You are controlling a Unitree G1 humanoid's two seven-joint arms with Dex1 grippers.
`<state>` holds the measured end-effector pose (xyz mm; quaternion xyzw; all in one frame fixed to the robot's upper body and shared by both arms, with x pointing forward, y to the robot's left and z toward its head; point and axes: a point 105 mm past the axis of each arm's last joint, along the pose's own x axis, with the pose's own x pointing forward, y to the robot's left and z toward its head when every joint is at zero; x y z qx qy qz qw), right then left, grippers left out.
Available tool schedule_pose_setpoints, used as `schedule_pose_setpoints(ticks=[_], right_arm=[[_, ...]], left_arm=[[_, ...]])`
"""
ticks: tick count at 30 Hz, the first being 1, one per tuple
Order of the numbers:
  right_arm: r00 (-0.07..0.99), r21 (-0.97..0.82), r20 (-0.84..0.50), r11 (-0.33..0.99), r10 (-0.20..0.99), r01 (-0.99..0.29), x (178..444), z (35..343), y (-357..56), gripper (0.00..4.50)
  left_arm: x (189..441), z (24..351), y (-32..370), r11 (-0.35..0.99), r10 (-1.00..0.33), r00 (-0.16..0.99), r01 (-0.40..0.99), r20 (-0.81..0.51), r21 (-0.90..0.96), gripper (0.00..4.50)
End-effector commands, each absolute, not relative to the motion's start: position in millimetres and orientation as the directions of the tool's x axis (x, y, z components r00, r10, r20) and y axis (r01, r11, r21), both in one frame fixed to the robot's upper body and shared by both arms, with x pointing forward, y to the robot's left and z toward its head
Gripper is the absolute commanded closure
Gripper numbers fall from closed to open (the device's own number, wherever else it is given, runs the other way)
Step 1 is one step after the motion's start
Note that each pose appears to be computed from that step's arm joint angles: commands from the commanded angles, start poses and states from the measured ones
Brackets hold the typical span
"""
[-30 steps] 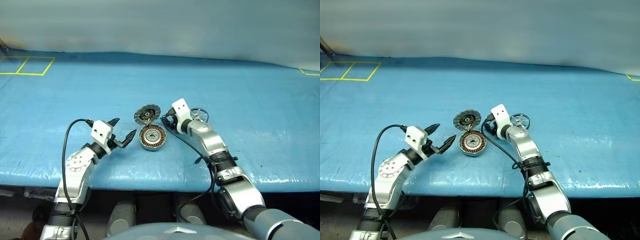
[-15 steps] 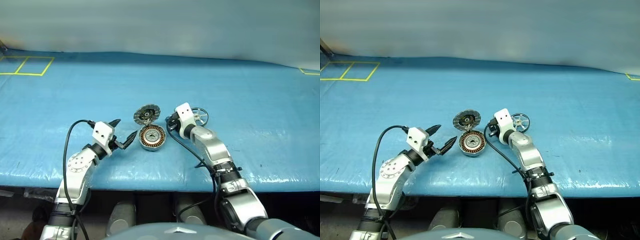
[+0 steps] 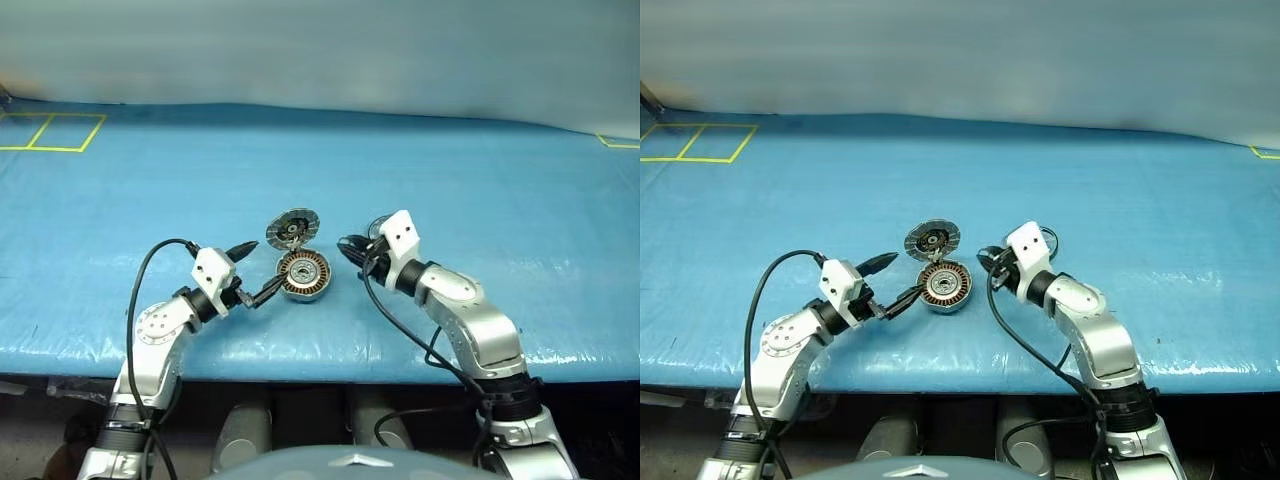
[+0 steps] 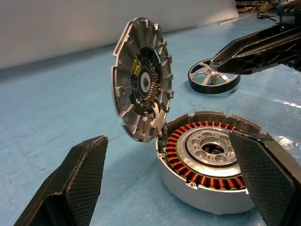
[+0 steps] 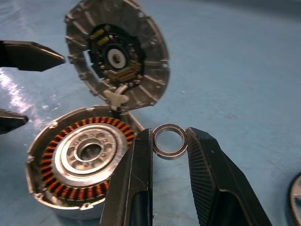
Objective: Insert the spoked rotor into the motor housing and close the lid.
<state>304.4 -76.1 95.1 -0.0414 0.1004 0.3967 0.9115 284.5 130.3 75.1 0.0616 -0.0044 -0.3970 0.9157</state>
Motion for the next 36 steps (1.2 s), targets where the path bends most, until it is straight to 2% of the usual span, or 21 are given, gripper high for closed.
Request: schedule_pose_setpoints(ticks=[1,6,18,36], right_arm=[[0.583,0.011,-0.206,0.598,0.786,-0.802,293.4,99.5,-55.9,3.82],[0.518,-0.013,-0.257,0.533,0.816,-0.846,289.0,89.5,-40.1,3.82],[0.535,-0.002,-0.271,0.555,0.8,-0.832,300.3,82.3,-39.1,3.82],[0.524,-0.009,-0.275,0.543,0.806,-0.84,301.7,80.9,-32.5,3.82]], left_arm=[[280.0,76.3,130.1,0.65,-0.751,0.659,0.75,-0.043,0.123,0.0],[271.2,65.2,135.3,0.615,-0.76,0.636,0.77,-0.133,0.17,0.0],[268.6,67.3,131.8,0.622,-0.76,0.642,0.765,-0.108,0.167,0.0],[268.8,65.9,135.3,0.643,-0.737,0.666,0.744,-0.115,0.184,0.0]])
